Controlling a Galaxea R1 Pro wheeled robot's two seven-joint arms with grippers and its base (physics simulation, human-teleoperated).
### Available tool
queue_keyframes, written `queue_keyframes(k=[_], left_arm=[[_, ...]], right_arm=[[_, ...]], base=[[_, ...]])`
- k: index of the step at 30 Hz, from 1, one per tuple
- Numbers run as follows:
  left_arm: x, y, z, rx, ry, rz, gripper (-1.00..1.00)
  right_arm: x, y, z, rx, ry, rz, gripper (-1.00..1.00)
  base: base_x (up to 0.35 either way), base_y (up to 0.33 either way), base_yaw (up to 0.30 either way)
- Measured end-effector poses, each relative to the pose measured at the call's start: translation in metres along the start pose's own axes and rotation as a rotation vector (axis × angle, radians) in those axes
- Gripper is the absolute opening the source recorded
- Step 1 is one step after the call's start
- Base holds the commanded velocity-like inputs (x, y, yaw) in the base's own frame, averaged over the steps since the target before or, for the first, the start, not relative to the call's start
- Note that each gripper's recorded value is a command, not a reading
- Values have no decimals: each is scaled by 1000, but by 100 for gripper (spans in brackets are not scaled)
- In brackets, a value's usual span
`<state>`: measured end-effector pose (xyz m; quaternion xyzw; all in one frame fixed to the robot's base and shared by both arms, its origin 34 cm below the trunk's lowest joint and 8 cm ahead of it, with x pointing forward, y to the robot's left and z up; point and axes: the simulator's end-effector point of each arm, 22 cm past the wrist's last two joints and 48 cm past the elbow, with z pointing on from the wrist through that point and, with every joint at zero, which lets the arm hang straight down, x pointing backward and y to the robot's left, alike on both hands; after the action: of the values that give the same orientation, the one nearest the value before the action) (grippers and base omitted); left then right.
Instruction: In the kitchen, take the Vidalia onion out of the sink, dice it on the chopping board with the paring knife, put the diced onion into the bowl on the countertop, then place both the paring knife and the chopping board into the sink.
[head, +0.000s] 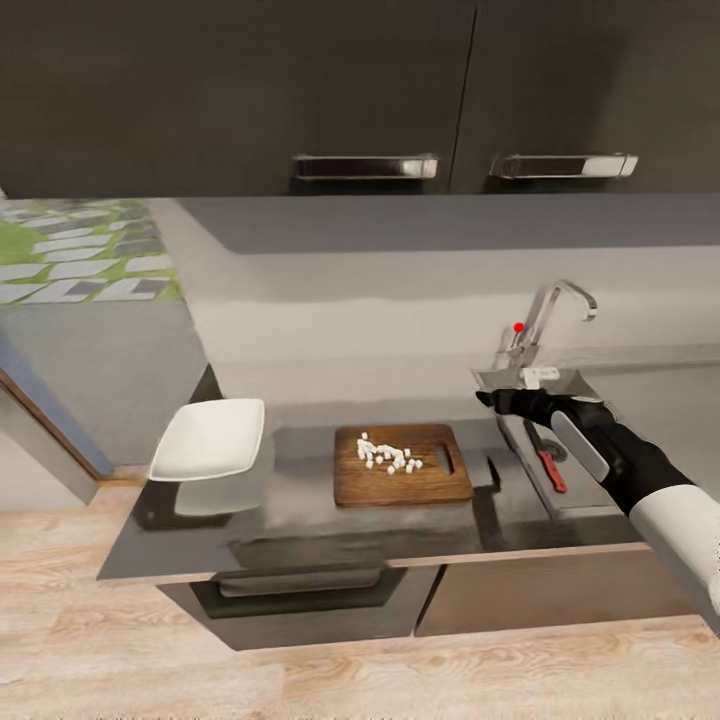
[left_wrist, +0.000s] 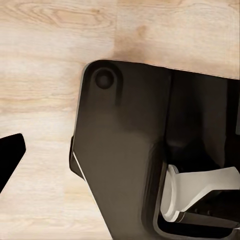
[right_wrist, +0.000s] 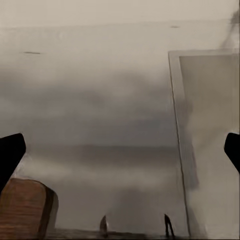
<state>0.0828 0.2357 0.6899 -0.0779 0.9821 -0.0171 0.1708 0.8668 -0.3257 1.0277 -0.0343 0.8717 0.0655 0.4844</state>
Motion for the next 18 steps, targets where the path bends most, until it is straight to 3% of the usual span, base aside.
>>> queue_keyframes(k=[7,14,18], left_arm=[[0,0,0,0,1,0,100],[1,0,0,1,1,0,100],[1,0,0,0,2,0,100]], right_arm=[[2,4,2,-3,4,1,100],[3,4,2,-2,5,1,100],[4,3,2,-1,7,2,100]], base=[[-224,195,0],[-50,33,0],[-217,3,0]])
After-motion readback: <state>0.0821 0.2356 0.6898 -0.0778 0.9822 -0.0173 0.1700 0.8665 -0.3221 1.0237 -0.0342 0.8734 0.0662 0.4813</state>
